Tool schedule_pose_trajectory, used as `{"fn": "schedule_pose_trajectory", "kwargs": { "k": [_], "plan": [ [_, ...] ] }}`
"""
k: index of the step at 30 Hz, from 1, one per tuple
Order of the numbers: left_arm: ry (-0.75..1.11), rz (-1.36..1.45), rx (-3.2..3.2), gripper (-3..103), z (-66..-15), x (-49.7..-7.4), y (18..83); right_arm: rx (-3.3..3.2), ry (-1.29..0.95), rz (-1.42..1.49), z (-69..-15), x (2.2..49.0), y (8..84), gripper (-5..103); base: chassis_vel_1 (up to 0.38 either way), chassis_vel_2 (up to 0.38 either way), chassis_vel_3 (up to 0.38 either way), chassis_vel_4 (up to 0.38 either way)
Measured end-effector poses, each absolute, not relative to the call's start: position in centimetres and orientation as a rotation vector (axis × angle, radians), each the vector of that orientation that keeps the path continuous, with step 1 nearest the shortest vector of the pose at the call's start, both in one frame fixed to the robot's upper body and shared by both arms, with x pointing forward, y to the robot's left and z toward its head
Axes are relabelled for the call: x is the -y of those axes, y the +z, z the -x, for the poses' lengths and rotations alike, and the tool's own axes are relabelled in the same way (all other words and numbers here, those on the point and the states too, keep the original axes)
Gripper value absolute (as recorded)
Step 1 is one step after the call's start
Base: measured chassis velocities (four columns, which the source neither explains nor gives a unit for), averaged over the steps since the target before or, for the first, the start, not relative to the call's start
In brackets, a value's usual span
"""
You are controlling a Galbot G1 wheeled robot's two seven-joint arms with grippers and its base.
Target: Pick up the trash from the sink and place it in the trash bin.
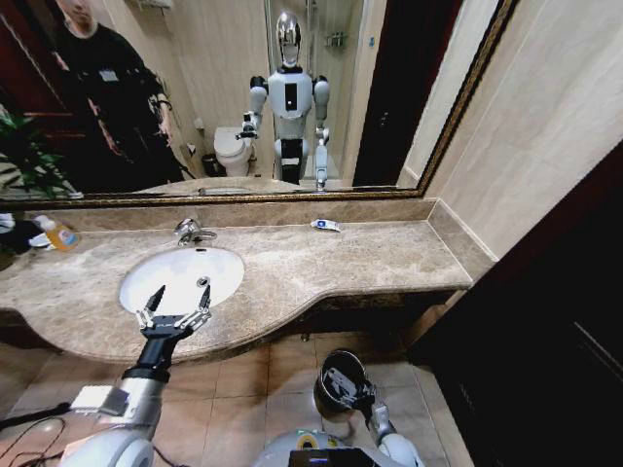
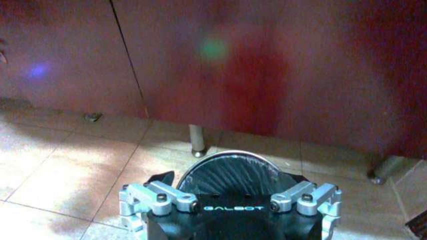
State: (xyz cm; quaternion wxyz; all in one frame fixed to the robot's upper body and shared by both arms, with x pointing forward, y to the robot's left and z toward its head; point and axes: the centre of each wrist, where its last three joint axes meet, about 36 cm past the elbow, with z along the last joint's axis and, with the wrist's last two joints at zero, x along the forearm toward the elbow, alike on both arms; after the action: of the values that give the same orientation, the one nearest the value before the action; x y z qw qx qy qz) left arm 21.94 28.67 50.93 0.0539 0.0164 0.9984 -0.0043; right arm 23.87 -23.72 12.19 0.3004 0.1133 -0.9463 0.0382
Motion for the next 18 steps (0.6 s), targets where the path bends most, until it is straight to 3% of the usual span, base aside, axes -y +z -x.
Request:
{"fn": "schedule_pose_trajectory", "kwargs": {
  "k": [7,18],
  "plan": [
    [-0.013,-0.05,-3.033,100,-21.9,-28.7,50.9,2.596,0.095,-0.337,-24.0,24.8,16.4,100,0.0,0.0,0.0,0.0],
    [-0.013,-0.05,-3.033,100,-21.9,-28.7,50.9,2.716,-0.006,-0.412,-22.9,24.4,30.4,100,0.0,0.0,0.0,0.0]
  ]
}}
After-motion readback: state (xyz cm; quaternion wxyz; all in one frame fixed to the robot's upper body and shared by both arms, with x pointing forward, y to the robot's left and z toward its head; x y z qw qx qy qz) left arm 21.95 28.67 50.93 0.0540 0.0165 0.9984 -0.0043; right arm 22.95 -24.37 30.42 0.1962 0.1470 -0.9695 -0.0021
